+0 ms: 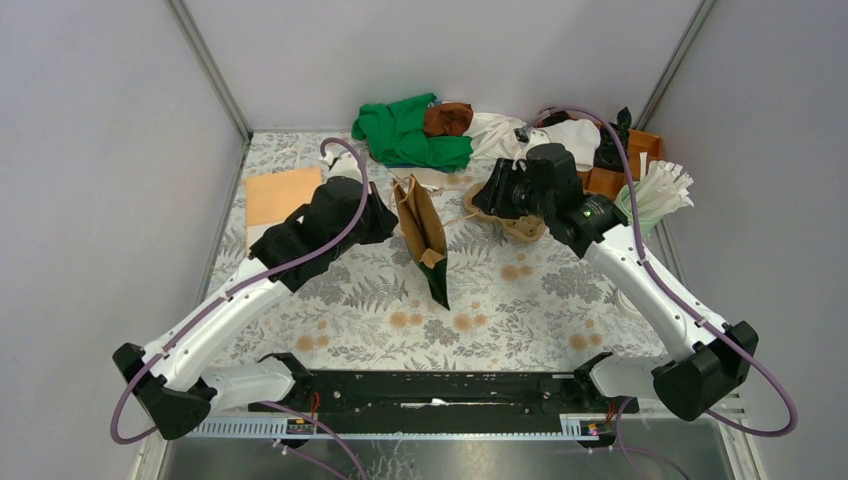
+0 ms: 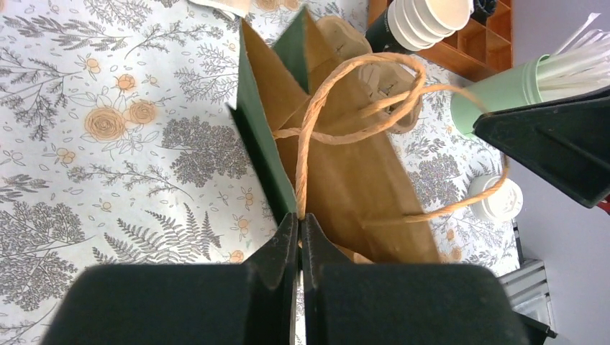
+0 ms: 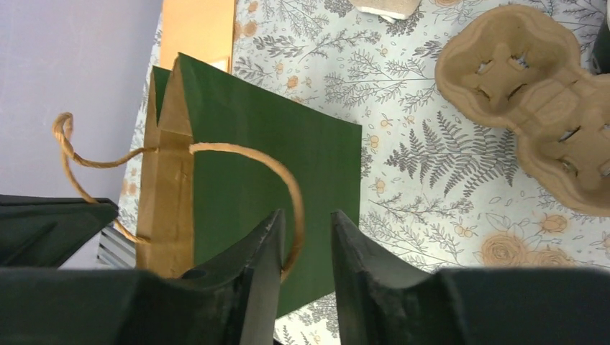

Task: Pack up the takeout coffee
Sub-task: Open the takeout bag at the center of the board.

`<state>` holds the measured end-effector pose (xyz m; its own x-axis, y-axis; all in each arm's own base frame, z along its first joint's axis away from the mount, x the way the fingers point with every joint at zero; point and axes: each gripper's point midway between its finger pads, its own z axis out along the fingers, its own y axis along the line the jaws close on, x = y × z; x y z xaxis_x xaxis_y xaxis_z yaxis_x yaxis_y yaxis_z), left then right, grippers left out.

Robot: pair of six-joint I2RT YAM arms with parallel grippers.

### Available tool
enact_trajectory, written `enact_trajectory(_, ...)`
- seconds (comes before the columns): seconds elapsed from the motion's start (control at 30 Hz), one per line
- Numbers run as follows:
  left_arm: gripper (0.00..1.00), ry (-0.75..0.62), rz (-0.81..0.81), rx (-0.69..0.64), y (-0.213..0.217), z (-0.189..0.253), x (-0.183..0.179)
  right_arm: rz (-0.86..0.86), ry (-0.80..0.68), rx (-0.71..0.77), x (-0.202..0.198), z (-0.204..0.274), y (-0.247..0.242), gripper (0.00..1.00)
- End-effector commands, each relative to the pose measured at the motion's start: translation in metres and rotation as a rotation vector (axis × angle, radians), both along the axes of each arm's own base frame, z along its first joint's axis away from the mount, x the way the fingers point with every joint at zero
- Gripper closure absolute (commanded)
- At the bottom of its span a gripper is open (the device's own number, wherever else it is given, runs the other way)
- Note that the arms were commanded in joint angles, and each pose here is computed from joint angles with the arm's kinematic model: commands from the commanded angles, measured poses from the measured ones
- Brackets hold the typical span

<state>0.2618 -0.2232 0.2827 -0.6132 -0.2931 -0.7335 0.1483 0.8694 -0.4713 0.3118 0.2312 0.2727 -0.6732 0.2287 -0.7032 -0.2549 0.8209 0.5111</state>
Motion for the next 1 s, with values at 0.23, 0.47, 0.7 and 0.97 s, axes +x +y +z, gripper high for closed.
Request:
enact_trajectory(0.23, 1.00, -0.153, -0.319, -0.124, -0.049, 0.053, -0.013, 0.204, -0.056, 0.034, -0.022, 0.034, 0.027, 0.37)
enact_trajectory(0.47, 1.00, -0.161, -0.401, -0.172, -0.067, 0.061, -0.016, 0.303, -0.066, 0.039, -0.038, 0.054, 0.043, 0.29)
enact_trajectory(0.7, 1.00, -0.172, -0.400, -0.211, -0.069, 0.066, -0.017, 0.317, -0.028, -0.022, -0.048, 0.038, 0.048, 0.30)
enact_trajectory(0.97, 1.00, -0.160, -0.376, -0.223, -0.069, 0.059, -0.015, 0.290, 0.031, -0.108, -0.055, 0.008, 0.043, 0.27)
